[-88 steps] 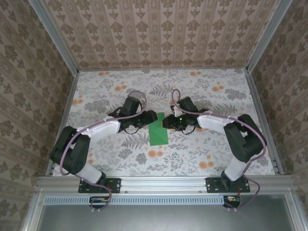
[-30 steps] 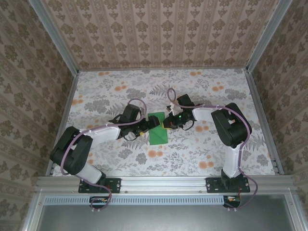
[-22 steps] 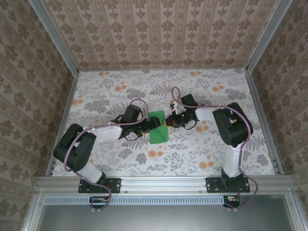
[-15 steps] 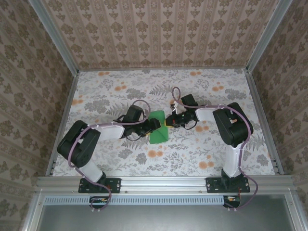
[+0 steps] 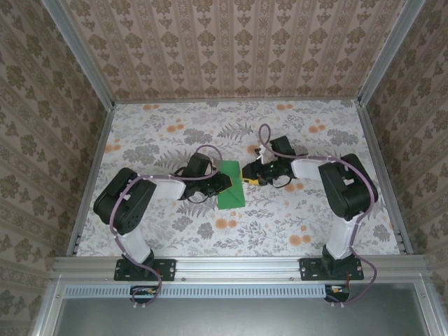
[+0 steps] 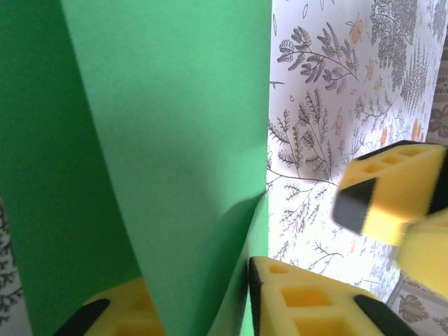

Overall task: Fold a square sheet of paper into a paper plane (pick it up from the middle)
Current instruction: Turn over the paper at the center of the table.

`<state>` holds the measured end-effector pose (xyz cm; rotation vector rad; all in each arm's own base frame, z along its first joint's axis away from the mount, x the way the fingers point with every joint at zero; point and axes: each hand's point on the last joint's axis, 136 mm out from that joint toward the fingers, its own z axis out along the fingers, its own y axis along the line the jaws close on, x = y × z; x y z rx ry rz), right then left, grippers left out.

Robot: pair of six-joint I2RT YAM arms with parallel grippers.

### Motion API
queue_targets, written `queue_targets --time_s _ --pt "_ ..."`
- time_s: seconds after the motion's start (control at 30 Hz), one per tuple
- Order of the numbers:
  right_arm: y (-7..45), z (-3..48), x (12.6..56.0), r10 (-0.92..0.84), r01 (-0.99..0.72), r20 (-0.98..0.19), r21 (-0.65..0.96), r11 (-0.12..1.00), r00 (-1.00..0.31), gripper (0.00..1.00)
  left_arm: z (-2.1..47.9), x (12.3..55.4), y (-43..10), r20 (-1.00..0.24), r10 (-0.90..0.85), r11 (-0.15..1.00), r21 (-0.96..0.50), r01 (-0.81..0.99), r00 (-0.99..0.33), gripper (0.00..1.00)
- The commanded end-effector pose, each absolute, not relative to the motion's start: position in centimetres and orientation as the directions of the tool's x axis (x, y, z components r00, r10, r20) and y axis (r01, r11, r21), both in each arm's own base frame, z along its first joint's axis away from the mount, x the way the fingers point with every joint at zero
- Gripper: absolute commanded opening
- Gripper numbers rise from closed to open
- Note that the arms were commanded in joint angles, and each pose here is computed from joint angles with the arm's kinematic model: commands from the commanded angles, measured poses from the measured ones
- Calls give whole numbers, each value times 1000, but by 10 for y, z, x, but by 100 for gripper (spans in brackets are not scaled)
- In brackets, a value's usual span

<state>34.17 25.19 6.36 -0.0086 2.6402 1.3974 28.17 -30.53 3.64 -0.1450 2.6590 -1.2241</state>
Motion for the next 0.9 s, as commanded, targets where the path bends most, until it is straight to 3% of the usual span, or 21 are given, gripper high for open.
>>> queue_targets --time_s 0.0,0.2,0.43,0.6,0.87 --pt "232 86 347 140 -64 -189 786 615 -972 53 44 290 -315 -198 -153 628 -776 59 -968 19" --pt "195 100 346 245 7 -256 678 735 -935 70 45 295 -315 -246 -128 623 -773 115 -961 9" --pt "151 131 335 356 129 -331 548 826 -874 78 63 290 -300 -312 -14 728 -655 205 -950 6" --pt "124 154 326 412 238 -321 464 853 -853 78 95 285 -261 -385 118 851 -436 293 -915 6" --pt "126 175 336 446 248 -335 494 833 -830 83 159 293 -187 -488 263 948 -30 317 -832 6"
